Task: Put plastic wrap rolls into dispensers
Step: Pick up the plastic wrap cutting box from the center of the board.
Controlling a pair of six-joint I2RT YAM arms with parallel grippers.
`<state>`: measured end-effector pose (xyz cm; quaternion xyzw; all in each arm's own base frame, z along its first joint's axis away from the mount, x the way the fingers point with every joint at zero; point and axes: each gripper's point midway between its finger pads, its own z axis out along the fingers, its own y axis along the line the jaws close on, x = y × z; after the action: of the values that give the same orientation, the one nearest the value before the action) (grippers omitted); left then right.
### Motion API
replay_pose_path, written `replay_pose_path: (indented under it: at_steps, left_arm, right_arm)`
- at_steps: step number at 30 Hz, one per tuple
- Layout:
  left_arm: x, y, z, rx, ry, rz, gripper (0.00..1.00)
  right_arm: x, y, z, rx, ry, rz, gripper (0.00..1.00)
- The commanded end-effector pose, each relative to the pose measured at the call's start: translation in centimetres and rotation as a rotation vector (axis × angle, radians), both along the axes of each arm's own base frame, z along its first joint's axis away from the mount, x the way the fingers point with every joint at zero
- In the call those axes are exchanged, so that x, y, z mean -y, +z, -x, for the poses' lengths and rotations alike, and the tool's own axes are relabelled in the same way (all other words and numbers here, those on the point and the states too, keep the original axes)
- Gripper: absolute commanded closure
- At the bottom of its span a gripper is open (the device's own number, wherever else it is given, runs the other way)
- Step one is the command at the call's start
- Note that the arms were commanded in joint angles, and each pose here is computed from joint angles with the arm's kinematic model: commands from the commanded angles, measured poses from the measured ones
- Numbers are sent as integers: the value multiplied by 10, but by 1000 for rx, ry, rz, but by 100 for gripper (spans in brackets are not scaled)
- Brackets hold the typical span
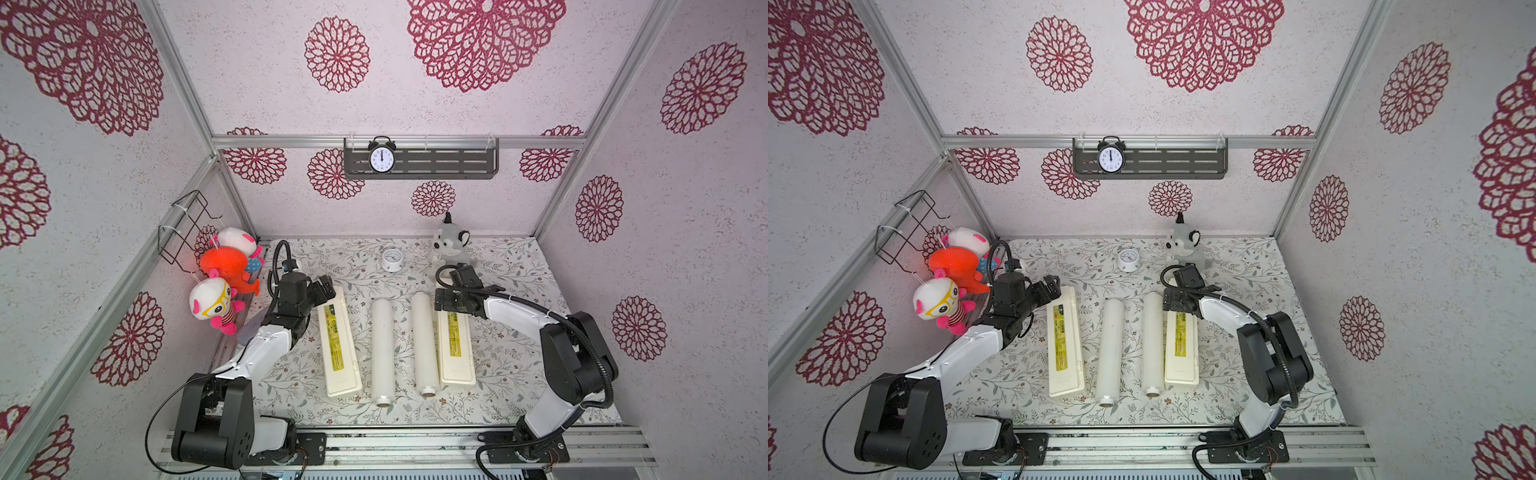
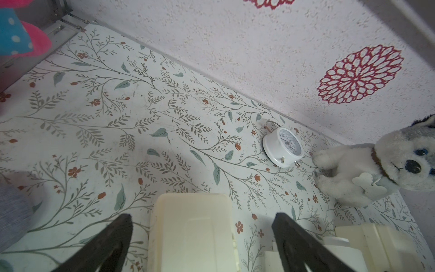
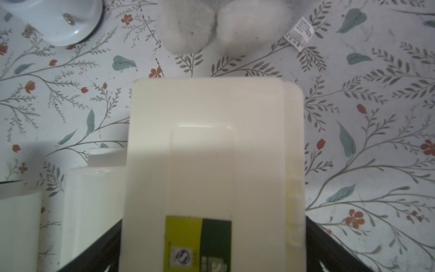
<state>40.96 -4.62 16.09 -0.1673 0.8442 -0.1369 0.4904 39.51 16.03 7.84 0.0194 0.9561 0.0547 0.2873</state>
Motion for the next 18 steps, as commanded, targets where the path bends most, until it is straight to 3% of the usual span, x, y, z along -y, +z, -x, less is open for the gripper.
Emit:
replay_pose_path:
  at_steps: [1,7,12,18]
  left_arm:
    - [5,-6,0,-6,-8,19,2]
    - [5,-7,0,-10,-7,23,2]
    - [7,-4,0,-11,-13,26,2]
    - [11,-1,0,-11,-30,34,2]
  right_arm:
    - [9,-32,30,-160,31,128,1]
    - [13,-49,36,-204,28,169,1]
    - [12,-30,32,-151,31,139,5]
    - [16,-14,29,-128,49,97,1]
